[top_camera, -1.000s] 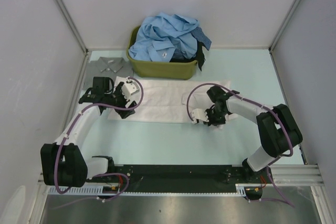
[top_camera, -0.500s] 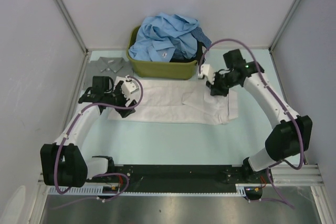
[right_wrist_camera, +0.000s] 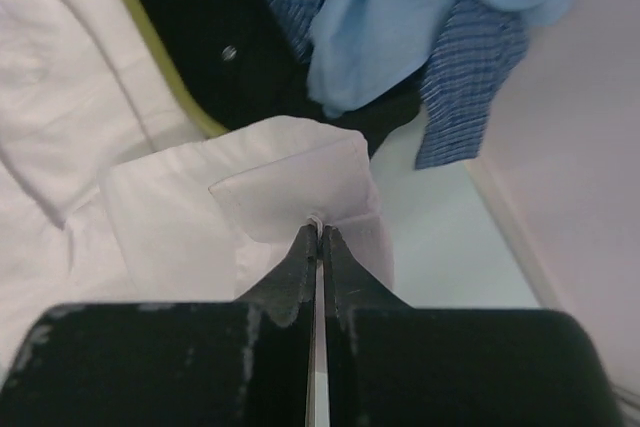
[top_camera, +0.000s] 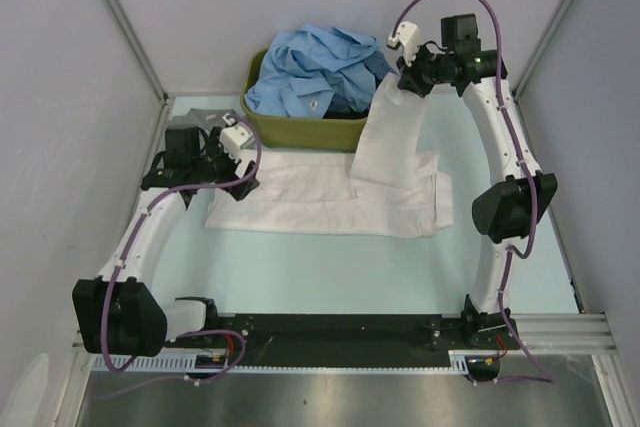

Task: Fold and stack the long sleeve shirts
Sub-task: Fold the shirt

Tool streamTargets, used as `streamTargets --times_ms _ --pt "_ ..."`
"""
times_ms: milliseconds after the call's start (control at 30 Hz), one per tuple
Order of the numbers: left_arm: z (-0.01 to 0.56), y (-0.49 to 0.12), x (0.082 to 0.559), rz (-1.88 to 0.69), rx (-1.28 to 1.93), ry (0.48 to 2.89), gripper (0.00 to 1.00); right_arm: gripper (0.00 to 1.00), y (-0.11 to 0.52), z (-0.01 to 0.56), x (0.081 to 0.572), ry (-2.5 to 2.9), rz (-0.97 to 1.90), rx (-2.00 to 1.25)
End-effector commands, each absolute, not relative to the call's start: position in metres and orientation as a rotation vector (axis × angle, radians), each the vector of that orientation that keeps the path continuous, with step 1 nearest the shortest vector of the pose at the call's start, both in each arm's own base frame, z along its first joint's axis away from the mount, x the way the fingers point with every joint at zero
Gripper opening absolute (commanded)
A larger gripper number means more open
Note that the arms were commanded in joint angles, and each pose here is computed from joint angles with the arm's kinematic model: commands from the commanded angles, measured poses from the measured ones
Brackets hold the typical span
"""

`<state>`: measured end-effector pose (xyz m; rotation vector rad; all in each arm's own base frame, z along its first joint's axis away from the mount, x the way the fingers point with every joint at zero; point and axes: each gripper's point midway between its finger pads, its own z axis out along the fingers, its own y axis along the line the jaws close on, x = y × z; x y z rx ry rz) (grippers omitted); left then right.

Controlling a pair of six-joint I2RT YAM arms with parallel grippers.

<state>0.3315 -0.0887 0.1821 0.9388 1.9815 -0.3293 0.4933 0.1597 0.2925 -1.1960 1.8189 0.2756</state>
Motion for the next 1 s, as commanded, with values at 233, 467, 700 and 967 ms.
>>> streamTargets --times_ms 233,467,700,967 --pt "0.207 -0.076 0.335 -0.345 0.708 1.989 0.99 0.00 0.197 0.333 0.419 1.768 0.407 -1.270" --pt "0.208 -0.061 0.334 -0.329 0.613 2.030 0.99 0.00 0.247 0.285 0.366 1.898 0.600 -1.271" --pt "0.201 -0.053 0.328 -0.345 0.520 2.077 0.99 0.00 0.304 0.254 0.389 2.097 0.899 -0.863" --pt "0.194 -0.025 0.318 -0.198 0.431 2.120 0.99 0.00 0.376 0.232 0.407 2.082 1.057 -0.571"
